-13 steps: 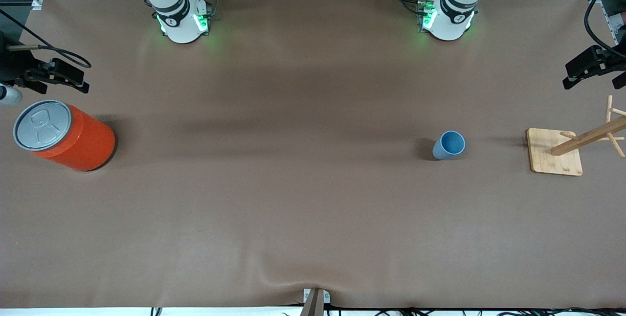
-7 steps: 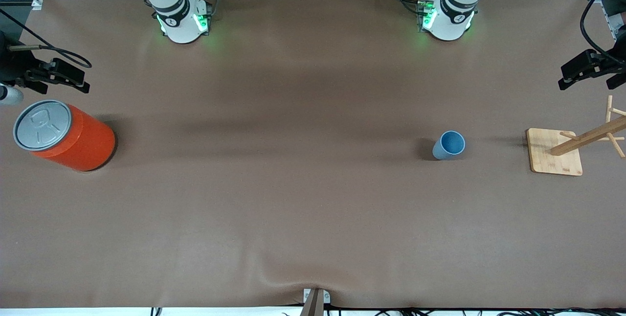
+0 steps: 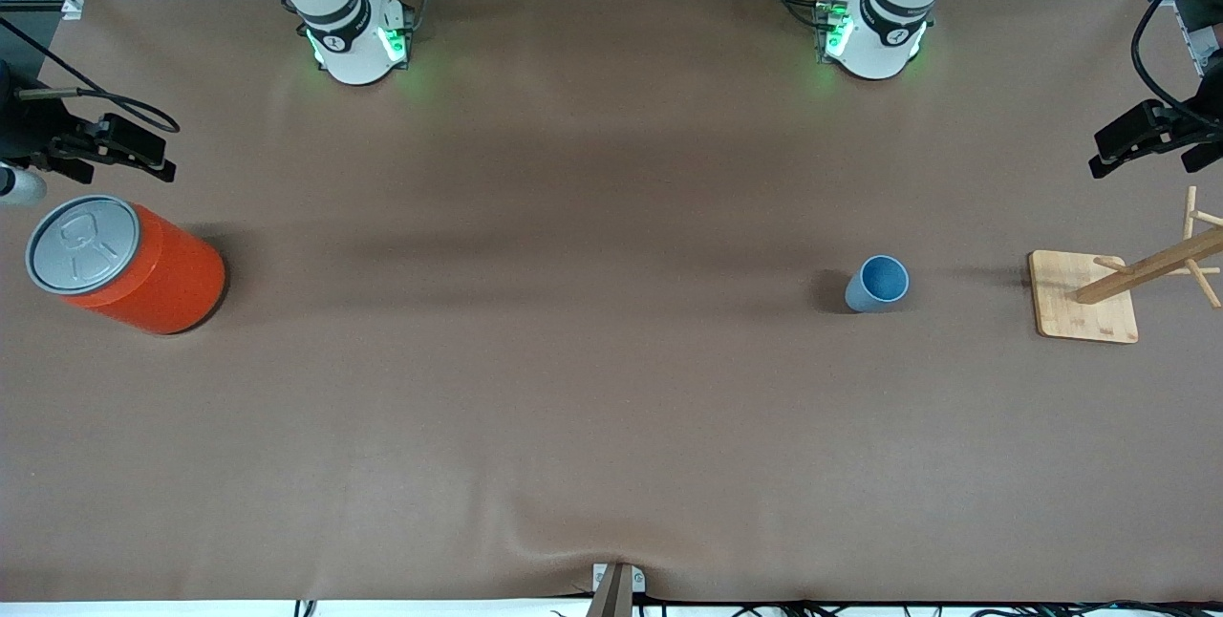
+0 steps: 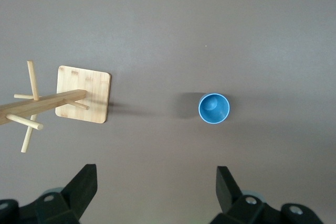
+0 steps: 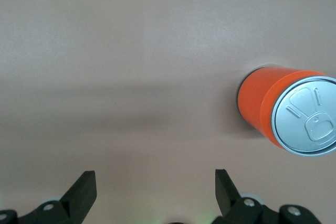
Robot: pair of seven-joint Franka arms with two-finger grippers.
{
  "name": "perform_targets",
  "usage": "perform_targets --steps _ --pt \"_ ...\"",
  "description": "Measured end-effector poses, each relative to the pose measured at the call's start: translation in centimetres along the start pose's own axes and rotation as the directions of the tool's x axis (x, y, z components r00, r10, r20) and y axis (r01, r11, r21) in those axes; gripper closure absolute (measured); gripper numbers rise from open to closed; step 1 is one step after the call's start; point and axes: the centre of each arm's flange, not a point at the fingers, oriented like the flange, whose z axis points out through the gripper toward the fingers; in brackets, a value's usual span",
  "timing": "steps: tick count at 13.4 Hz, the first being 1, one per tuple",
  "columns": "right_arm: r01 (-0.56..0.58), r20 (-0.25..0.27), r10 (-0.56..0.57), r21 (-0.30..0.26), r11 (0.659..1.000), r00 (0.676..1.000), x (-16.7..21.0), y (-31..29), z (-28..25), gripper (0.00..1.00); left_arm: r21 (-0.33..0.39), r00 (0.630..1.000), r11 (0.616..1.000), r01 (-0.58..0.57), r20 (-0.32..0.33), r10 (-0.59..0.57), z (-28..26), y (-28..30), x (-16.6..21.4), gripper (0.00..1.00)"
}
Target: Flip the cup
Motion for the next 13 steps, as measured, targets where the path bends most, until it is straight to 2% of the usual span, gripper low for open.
perform_targets --steps 13 --pt "0.001 0.0 -0.001 0.0 1.0 1.0 0.0 -0.06 0.0 0.0 -0.022 1.0 1.0 -0.002 0.008 0.002 0.34 0.34 0.14 0.0"
